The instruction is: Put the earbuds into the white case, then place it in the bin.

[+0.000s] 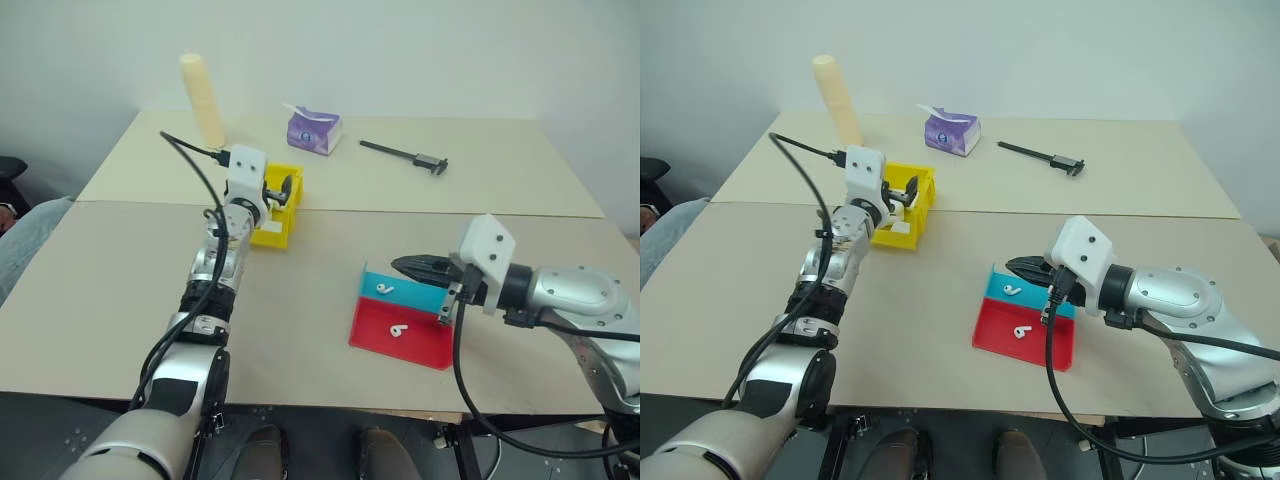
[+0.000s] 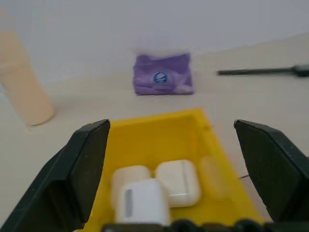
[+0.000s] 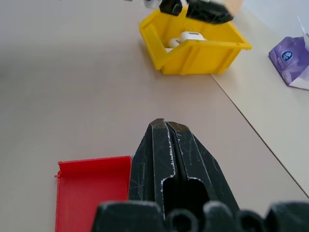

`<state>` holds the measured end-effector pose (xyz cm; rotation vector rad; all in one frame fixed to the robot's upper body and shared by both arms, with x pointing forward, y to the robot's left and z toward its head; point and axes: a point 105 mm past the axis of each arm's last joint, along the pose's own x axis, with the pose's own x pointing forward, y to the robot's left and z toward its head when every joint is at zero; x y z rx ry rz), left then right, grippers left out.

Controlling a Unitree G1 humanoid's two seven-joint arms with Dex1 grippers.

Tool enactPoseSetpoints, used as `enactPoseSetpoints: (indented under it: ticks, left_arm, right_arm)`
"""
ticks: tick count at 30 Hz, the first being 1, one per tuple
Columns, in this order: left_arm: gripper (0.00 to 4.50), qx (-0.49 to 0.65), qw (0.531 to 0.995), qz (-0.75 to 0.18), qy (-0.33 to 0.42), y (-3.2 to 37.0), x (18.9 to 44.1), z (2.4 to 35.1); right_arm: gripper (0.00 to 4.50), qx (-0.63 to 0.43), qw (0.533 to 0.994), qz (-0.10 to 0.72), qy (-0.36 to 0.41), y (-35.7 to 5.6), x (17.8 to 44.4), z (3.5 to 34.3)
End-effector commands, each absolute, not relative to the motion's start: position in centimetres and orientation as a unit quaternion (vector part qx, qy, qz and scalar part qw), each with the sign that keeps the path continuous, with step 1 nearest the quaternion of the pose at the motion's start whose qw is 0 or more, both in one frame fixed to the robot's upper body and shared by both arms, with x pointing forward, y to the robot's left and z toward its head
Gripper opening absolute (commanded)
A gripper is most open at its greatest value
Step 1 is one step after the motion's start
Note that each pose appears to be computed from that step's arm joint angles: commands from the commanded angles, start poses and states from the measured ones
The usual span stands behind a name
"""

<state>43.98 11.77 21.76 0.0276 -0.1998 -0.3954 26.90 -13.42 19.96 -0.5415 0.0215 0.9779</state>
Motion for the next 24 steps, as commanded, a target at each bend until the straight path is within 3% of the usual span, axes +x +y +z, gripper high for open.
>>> enactPoseSetpoints:
  ticks: [1,16,20,24]
  left_arm:
    - [4.48,0.004,0.946,-0.294,-0.140,12.2,40.2,23.3]
    - [4.48,0.123,0.920,-0.372,-0.032,17.9,28.2,20.3]
    - [4.48,0.134,0.922,-0.364,0.004,19.6,26.2,19.0]
    - [4.48,0.111,0.935,-0.337,-0.009,20.3,25.6,19.9]
  right_arm:
    - [0.00,-0.290,0.841,0.457,-0.006,-15.0,26.7,20.8]
    - [0.00,-0.374,0.761,0.530,0.003,-19.4,28.4,21.0]
    - [0.00,-0.390,0.738,0.551,-0.002,-19.6,29.3,21.1]
    - [0.00,-0.398,0.728,0.557,-0.011,-19.3,30.3,21.2]
